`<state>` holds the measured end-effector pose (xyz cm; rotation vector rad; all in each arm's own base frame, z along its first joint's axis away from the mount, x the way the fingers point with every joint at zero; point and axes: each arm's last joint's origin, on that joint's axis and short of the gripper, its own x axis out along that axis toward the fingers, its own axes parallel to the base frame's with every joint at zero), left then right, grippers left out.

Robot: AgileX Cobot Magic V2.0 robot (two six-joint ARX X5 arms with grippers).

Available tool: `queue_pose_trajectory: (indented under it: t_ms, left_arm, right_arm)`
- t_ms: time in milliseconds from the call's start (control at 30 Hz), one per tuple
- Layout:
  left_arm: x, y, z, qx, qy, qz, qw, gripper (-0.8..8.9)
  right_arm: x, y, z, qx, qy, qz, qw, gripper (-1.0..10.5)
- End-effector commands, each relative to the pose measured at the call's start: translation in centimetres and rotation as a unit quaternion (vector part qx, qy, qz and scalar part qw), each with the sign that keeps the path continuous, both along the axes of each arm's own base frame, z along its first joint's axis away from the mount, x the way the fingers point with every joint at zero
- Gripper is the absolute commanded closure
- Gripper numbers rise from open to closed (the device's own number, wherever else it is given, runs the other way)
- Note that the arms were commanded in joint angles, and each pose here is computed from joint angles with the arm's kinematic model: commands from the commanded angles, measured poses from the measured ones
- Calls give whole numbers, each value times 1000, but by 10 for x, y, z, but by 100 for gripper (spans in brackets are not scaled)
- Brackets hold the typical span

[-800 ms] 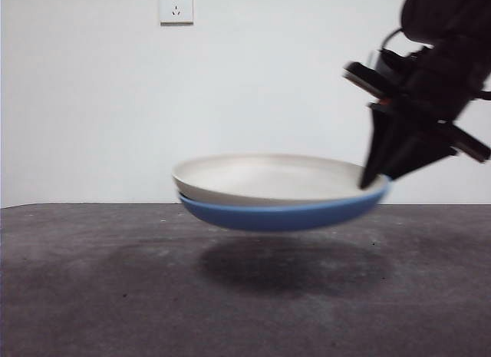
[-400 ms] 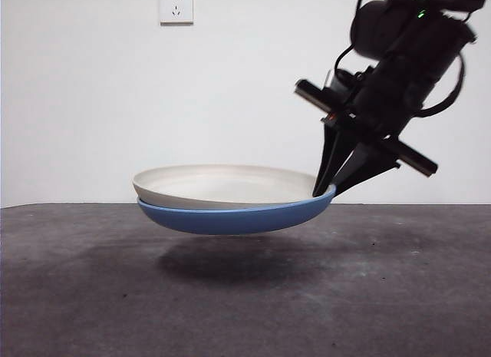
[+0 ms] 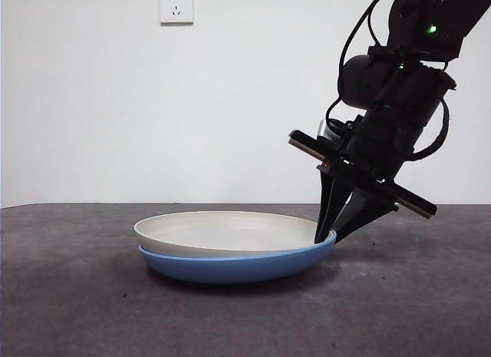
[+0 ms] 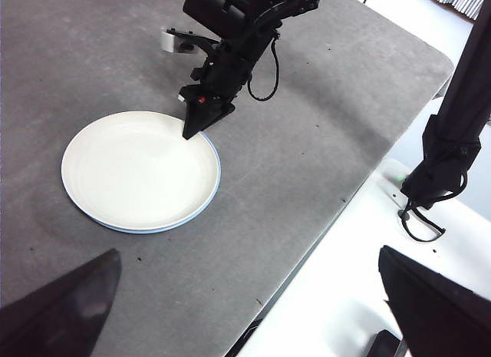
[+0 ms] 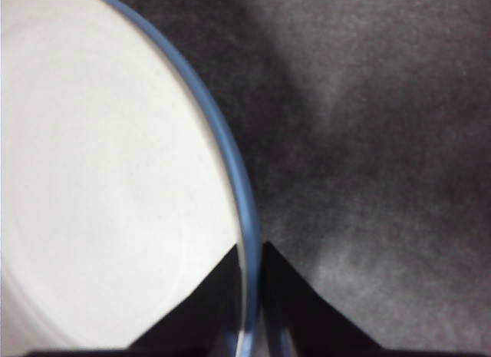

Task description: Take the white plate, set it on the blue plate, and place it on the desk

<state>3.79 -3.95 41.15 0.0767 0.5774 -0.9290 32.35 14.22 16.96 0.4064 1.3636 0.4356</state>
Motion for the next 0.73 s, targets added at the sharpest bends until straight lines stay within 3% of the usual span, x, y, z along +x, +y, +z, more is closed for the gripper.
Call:
queue_pose_trajectory:
  t_ms: [33,200,333,467,600,733]
  left_arm:
    - [-1,0,3,-6,-5,-3,1000,125]
    - [-1,0,3,-6,-5,-3,1000,125]
    - [-1,0,3,-5,-4,-3,1000,125]
    - [-1,0,2,-1,1,-3,1000,125]
    - [-2,1,1,4,5,-4,1000,125]
    - [-2,1,1,3,6,-5,1000,125]
  right_arm:
    - [5,4,-3,-4,-7,10,1000,885]
    - [5,4,-3,-14,-18,16,1000,552]
    - [3,2,10,-11,-42,22,999,543]
    - [-9,-2,43,-1,-77,22,997,406]
    - [-33,-13,85,-13,-122,20,992,306]
    - [-69,-22,126,-32,-169,27,985,296]
